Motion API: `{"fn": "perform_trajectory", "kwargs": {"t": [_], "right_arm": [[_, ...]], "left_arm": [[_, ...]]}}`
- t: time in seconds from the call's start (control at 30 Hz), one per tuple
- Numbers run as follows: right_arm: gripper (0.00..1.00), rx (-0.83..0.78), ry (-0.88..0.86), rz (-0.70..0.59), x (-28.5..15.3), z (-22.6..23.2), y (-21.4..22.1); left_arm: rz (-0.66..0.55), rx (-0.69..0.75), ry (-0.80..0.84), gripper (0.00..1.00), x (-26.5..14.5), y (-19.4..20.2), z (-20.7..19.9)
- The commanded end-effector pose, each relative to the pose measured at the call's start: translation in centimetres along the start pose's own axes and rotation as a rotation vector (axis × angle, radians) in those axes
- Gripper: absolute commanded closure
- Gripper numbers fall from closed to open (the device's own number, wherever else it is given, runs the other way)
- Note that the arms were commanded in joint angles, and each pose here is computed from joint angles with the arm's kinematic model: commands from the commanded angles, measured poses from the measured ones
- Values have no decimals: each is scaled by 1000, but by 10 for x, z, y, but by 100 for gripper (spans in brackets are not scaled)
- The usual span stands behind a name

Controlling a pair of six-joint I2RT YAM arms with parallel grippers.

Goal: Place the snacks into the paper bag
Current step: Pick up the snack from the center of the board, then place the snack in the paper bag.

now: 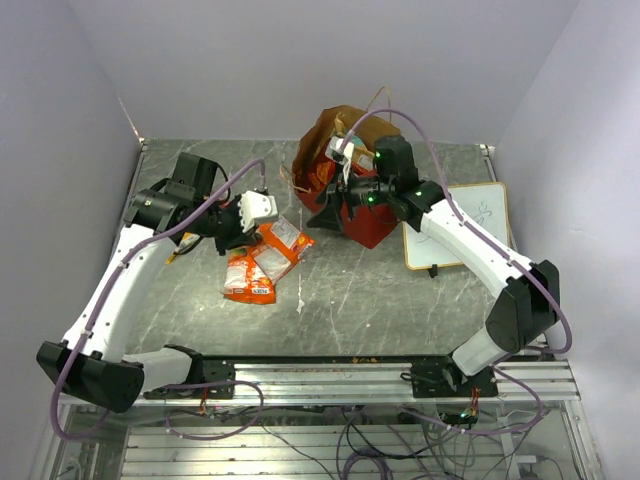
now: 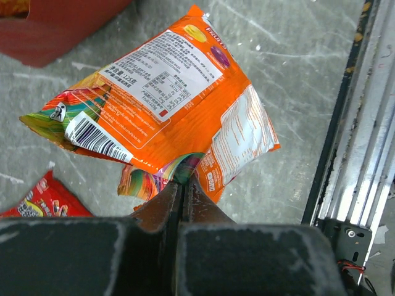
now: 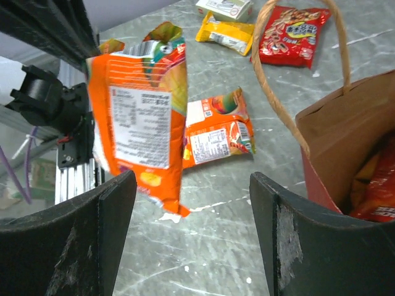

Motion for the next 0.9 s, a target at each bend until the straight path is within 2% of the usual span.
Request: {"fn": "perform_trajectory", "kwargs": {"t": [0.0, 0.17, 0.47, 0.73, 0.87], "right_arm": [[26, 74, -86, -89, 10, 2, 1], [23, 118, -134, -106, 12, 7, 11], [20, 236, -340, -195, 16, 23, 21], [24, 297, -398, -227, 18, 27, 19], [31, 313, -402, -217, 24, 27, 21]], "left_arm": [[-128, 88, 53, 93, -15, -25, -17], [-203, 100, 85, 93, -23, -37, -24], [-259, 94, 54, 93, -29, -48, -24], [-273, 76, 4, 93, -27, -47, -21], [-293, 62, 10, 93, -23, -48, -19]]}}
Point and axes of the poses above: each gripper's point midway between its finger pads, its own x axis out along the fingers, its own z axis along the line the jaws close on, y = z × x, the point moved 10 cm from there along -x, back along the fingers, and after that the axes turned 6 degrees about -x, right-handed, at the moved point
